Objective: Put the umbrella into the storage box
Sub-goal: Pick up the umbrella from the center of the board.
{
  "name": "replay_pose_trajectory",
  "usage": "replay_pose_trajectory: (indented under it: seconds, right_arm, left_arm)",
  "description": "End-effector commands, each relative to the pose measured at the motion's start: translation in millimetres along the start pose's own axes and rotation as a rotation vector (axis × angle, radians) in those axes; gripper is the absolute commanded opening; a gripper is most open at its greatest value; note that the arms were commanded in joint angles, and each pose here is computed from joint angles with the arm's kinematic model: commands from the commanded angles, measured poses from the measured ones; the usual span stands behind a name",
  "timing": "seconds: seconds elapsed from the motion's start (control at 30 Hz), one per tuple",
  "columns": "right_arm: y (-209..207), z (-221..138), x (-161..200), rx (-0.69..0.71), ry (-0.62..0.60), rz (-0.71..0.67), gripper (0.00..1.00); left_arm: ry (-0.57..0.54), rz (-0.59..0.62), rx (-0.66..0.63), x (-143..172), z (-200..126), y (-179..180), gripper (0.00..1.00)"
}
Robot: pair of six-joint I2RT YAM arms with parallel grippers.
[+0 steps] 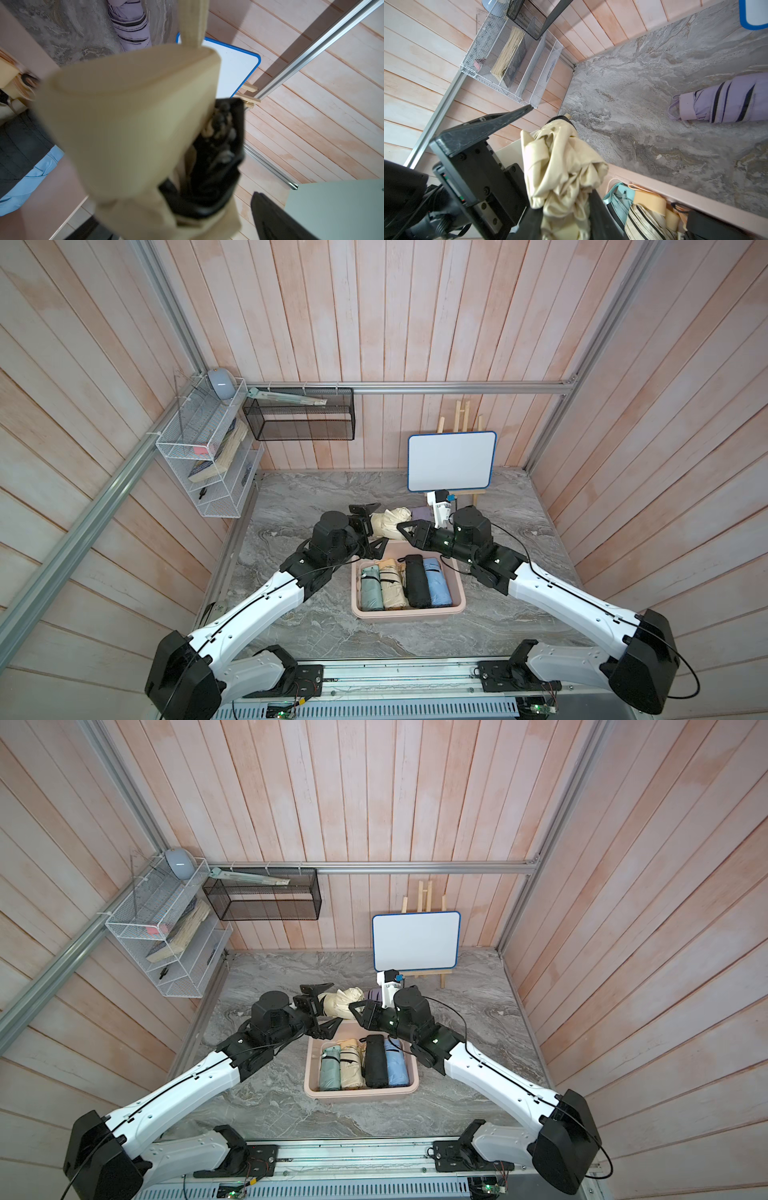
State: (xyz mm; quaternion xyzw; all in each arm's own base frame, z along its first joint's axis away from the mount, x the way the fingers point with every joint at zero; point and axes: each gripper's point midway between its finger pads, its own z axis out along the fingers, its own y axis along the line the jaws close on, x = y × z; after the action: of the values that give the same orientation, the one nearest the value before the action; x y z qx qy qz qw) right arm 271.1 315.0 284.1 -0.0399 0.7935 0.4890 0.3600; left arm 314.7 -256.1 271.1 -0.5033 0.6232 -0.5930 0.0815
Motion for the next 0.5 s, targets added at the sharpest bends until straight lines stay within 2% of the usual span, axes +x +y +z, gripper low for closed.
replay_pose_trajectory:
  seconds: [0.0,0.07,0.33,0.37,0.47]
  right_arm:
    - [35.1,-14.1,-18.2,-0.114,-0.088,-0.03,0.0]
    - [34.9,-14.8,-16.0,-0.111,-0.087,-0.028,0.0]
    - [28.4,-17.2,-8.7,-0.085,-0.087,-0.012,0.0]
    - [27.4,-17.2,-7.3,-0.077,-0.084,-0.014,0.07]
    - [21.9,-20.8,-5.7,-0.042,-0.084,-0.028,0.37]
  left_arm:
    - [-0.029,-0.018,0.029,-6.9,3.3,-2.6,1.0]
    - [-0.039,-0.014,0.029,-8.6,4.8,-2.4,0.93]
    - [-0.059,0.021,0.021,-12.1,7.3,-1.8,0.48]
    - [-0.067,0.031,0.009,-13.8,6.7,0.8,0.41]
    - [-0.1,0.108,-0.036,-18.3,1.4,6.4,0.33]
